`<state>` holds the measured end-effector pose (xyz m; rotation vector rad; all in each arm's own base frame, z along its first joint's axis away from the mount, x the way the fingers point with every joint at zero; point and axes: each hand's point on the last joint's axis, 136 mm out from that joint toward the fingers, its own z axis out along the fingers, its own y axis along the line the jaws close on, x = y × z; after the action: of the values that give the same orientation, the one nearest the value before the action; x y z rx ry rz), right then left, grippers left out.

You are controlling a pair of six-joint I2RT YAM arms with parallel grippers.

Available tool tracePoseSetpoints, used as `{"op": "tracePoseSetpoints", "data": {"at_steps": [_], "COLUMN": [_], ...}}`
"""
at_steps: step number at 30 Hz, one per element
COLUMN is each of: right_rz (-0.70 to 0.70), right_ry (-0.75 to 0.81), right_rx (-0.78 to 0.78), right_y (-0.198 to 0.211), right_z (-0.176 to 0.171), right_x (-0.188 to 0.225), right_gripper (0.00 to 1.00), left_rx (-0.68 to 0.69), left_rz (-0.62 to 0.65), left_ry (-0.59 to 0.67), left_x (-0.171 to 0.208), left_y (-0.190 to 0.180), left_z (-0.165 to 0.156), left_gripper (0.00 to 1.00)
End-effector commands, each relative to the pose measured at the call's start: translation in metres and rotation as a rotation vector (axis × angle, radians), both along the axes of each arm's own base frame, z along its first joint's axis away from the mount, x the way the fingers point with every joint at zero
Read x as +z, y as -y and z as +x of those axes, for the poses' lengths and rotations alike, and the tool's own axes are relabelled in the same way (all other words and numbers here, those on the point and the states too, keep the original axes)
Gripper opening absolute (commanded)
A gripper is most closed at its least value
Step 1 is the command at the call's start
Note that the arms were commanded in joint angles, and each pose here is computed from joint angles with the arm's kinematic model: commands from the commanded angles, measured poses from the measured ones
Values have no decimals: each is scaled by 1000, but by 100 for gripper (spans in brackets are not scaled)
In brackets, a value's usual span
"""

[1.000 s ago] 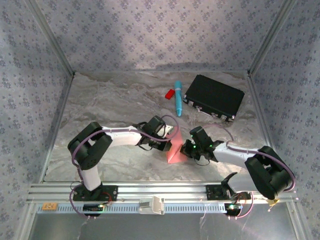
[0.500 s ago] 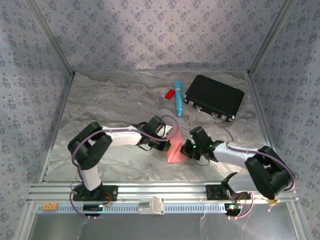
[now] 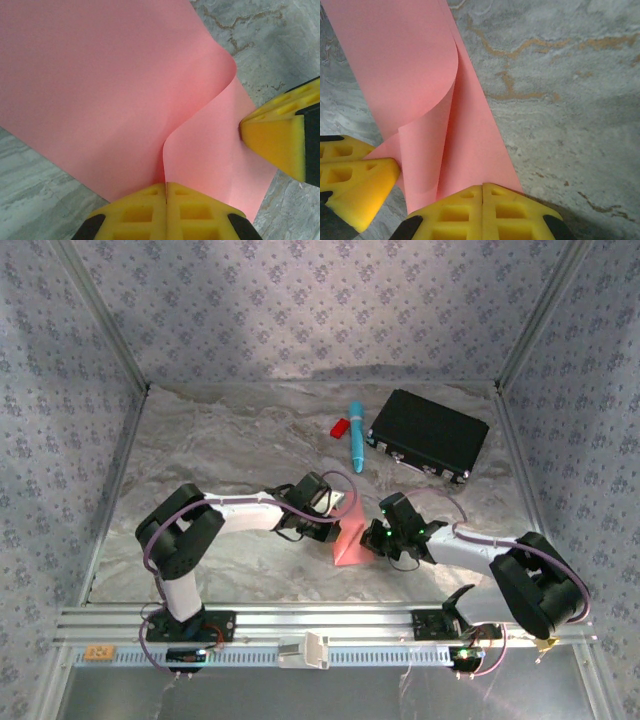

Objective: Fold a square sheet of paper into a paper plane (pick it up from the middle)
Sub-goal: Fold the triangle a second time at the center of the table.

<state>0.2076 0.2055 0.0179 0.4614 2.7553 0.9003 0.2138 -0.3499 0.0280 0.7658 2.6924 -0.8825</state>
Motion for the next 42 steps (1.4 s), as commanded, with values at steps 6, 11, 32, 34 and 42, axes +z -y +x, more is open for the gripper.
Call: {"op": "tracePoseSetpoints", "data": {"at_steps": [6, 11, 32, 34, 42], "right_rz": [-87, -87, -86, -85, -82], "right_ry": [-59, -59, -57, -55, -50], "right_rx": [-13, -15, -16, -16, -17], "right_y": [16, 17, 17, 16, 16], "right_z": [-11, -11, -11, -11, -9], "right_x": [-15, -15, -14, -14, -12], "right_gripper": [4, 4, 4, 4, 4], "left_rx": [-9, -6, -16, -15, -16], "left_rz": [18, 20, 36, 38, 43], "left_ry": [21, 23, 2, 2, -8], "left_x": [3, 2, -8, -9, -13], "left_y": [-3, -4, -4, -4, -5], "left_z": [2, 2, 0, 0, -1], "left_gripper": [0, 0, 0, 0, 0]}}
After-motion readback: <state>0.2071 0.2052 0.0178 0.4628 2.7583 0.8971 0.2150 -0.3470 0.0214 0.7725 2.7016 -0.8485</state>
